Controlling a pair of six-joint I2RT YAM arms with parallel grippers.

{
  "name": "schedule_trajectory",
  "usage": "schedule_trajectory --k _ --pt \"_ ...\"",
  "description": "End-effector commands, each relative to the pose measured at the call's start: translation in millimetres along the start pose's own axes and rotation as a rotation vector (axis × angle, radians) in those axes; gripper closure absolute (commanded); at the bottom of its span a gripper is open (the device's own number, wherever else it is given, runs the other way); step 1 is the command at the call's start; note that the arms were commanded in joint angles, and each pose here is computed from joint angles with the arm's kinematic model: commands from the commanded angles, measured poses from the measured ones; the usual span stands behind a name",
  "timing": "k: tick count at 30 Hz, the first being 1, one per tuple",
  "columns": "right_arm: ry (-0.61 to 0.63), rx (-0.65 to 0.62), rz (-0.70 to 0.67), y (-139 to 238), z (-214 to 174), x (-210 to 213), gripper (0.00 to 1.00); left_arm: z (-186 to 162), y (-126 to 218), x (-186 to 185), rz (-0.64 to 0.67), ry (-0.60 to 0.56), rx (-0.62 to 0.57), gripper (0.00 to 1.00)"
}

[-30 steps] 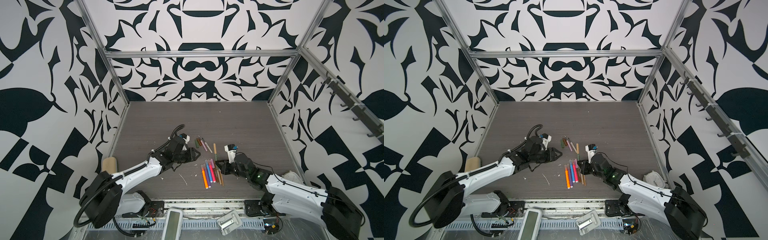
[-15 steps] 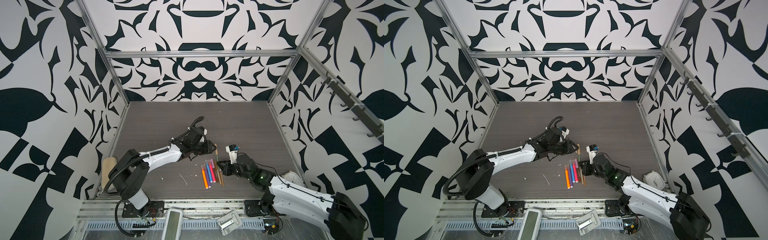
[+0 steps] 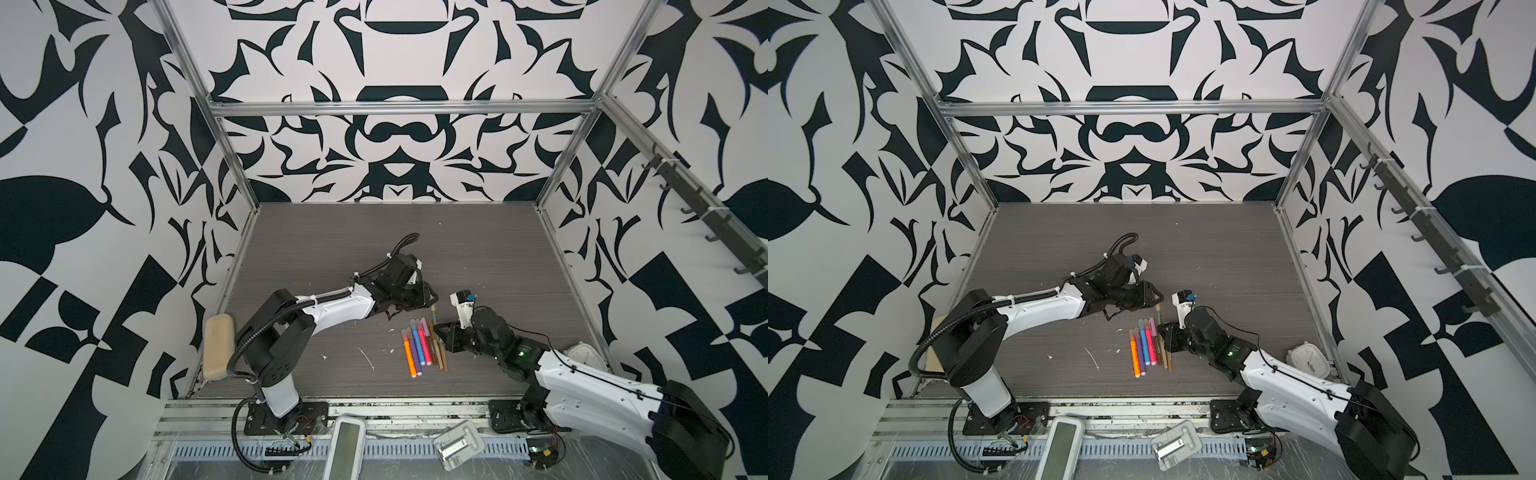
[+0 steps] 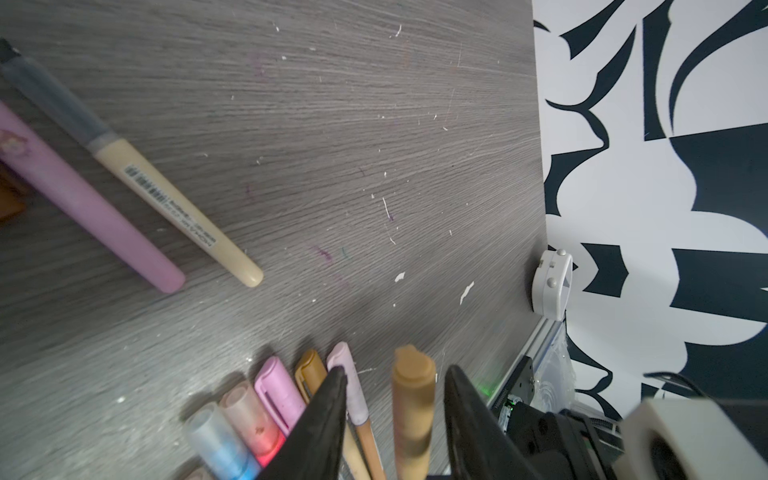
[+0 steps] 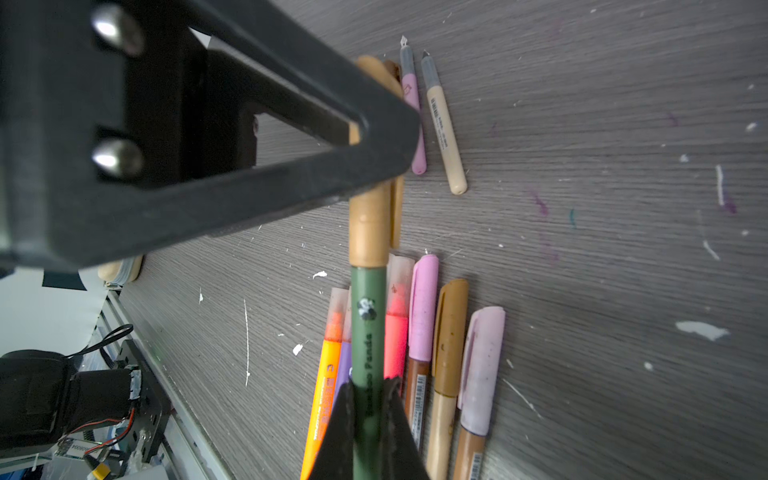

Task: Open the pen caps
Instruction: 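Move the left gripper to the tan cap and close on it, then pull the tan cap off the green pen with the left gripper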

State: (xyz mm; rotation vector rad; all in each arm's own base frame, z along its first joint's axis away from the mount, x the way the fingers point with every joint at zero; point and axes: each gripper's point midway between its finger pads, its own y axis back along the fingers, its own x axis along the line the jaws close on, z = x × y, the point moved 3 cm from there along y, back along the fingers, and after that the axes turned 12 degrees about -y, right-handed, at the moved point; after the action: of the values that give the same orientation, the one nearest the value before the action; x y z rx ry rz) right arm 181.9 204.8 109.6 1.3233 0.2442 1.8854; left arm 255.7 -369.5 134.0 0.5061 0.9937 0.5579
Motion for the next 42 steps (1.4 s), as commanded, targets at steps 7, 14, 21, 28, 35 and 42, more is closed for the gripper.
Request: schedule_trajectory --k 7,14,21,28,35,42 --pt "0.033 -0.041 0.087 7 11 19 1.0 11 -3 -7 0.015 -0.045 0.009 0.88" --pt "0.021 -0.063 0.077 10 13 14 0.86 10 -5 -14 -0.021 -0.058 0.032 1.0" --pt "0.0 -0.084 0.07 13 16 8 0.6 5 1 -15 -0.035 -0.036 0.033 1.0" --pt "-0.011 -0.067 0.054 9 16 7 0.63 1 4 -24 -0.05 -0.028 0.03 1.0" --pt "-0.023 -0.054 0.039 5 16 5 0.79 -2 7 -31 -0.071 -0.021 0.011 1.0" --pt "-0.025 -0.039 -0.001 2 15 1 1.0 19 14 -33 -0.053 -0.057 -0.026 1.0"
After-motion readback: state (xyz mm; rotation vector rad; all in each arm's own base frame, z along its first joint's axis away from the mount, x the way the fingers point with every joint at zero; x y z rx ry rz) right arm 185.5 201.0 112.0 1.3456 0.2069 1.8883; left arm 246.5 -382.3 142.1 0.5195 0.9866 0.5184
